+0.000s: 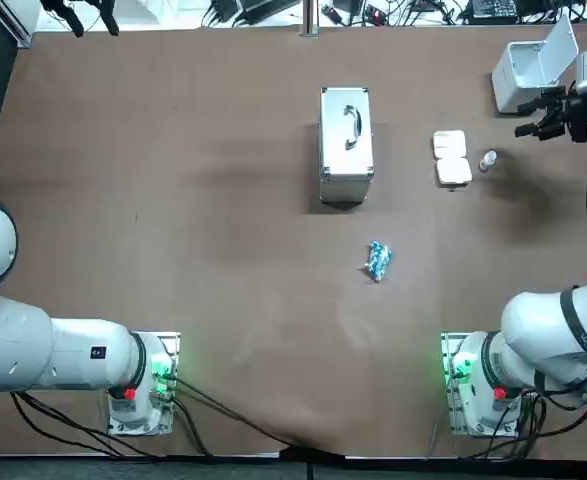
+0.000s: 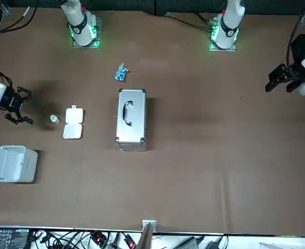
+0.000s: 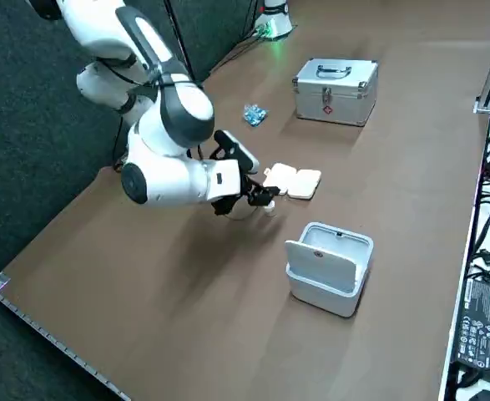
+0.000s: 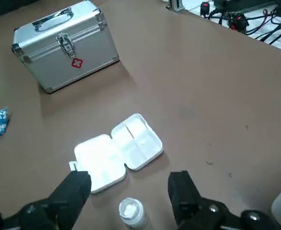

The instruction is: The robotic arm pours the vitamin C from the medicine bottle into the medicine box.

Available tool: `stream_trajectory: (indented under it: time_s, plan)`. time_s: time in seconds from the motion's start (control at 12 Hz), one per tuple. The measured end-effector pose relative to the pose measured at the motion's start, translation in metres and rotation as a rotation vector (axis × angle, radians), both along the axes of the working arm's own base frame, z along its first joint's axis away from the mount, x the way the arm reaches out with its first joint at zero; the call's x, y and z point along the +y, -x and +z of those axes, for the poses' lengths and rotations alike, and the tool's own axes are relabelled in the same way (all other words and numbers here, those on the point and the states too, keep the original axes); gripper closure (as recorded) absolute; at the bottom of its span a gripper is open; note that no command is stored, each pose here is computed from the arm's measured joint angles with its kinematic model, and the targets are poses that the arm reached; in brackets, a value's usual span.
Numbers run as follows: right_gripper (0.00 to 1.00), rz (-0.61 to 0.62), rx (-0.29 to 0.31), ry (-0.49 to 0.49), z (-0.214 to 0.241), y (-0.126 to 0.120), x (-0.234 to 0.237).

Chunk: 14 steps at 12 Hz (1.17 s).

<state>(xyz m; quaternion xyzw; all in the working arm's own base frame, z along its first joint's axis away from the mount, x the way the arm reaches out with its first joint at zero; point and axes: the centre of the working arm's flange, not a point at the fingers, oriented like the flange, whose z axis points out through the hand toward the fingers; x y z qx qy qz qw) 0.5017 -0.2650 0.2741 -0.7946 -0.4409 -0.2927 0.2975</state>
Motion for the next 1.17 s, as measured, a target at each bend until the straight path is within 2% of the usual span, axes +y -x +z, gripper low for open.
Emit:
stream_trajectory:
  time_s: [0.33, 0.83, 1.17]
  plan:
    - [0.00, 0.040, -0.100, -0.041, -0.037, 0.007, -0.008]
    - [0.01, 0.131, -0.165, -0.109, -0.106, 0.033, -0.014]
    - [0.01, 0.124, -0.182, -0.118, -0.123, 0.048, -0.027]
